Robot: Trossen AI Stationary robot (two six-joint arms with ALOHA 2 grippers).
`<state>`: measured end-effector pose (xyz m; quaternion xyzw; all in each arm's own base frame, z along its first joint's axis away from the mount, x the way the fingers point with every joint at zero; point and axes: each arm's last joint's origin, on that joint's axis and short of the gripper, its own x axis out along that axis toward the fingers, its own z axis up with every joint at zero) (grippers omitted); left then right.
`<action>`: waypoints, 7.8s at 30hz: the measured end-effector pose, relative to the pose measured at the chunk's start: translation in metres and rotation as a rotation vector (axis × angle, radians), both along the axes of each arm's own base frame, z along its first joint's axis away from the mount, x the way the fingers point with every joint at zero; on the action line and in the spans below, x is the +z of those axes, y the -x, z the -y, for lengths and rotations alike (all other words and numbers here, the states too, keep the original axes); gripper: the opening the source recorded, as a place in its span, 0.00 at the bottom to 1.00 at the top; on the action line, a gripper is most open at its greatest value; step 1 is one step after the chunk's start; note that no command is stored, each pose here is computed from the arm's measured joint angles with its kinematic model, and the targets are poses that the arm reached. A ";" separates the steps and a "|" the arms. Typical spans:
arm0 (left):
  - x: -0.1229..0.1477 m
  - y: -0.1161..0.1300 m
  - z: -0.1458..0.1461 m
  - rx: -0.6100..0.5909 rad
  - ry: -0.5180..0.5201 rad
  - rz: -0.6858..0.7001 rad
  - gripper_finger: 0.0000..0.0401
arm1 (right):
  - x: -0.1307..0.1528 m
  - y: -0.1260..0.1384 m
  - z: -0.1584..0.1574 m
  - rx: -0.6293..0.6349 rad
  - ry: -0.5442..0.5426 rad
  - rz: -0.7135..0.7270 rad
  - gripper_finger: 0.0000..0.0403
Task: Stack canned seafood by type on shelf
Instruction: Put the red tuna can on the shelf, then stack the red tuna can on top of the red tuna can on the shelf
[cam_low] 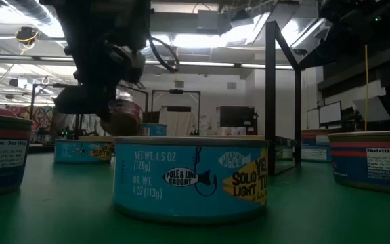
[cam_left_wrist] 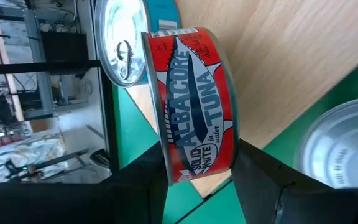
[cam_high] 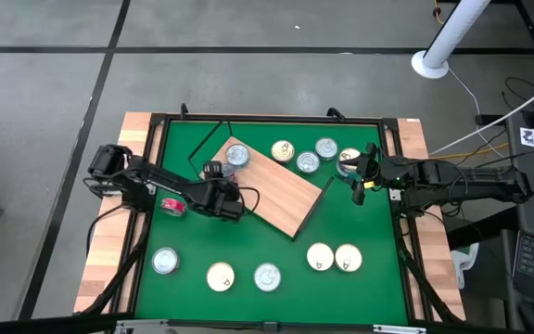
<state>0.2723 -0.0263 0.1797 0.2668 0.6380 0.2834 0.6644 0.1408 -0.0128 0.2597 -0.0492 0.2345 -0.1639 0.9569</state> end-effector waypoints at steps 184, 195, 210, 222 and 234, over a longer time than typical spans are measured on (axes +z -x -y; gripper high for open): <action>0.003 0.066 0.024 0.684 0.597 -0.188 0.31 | -0.002 0.001 0.000 0.002 0.002 -0.019 0.52; 0.004 0.064 0.018 0.901 0.711 -0.192 0.52 | -0.002 0.001 0.000 0.002 0.002 -0.019 0.52; 0.004 0.061 0.002 0.991 0.756 -0.181 0.52 | -0.002 0.001 0.000 0.002 0.003 -0.019 0.52; 0.050 0.064 0.003 1.061 0.702 0.029 0.51 | -0.002 0.001 0.000 0.002 0.003 -0.021 0.52; 0.080 0.097 0.043 1.368 0.661 0.304 0.51 | -0.005 0.003 0.000 0.002 0.001 -0.061 0.52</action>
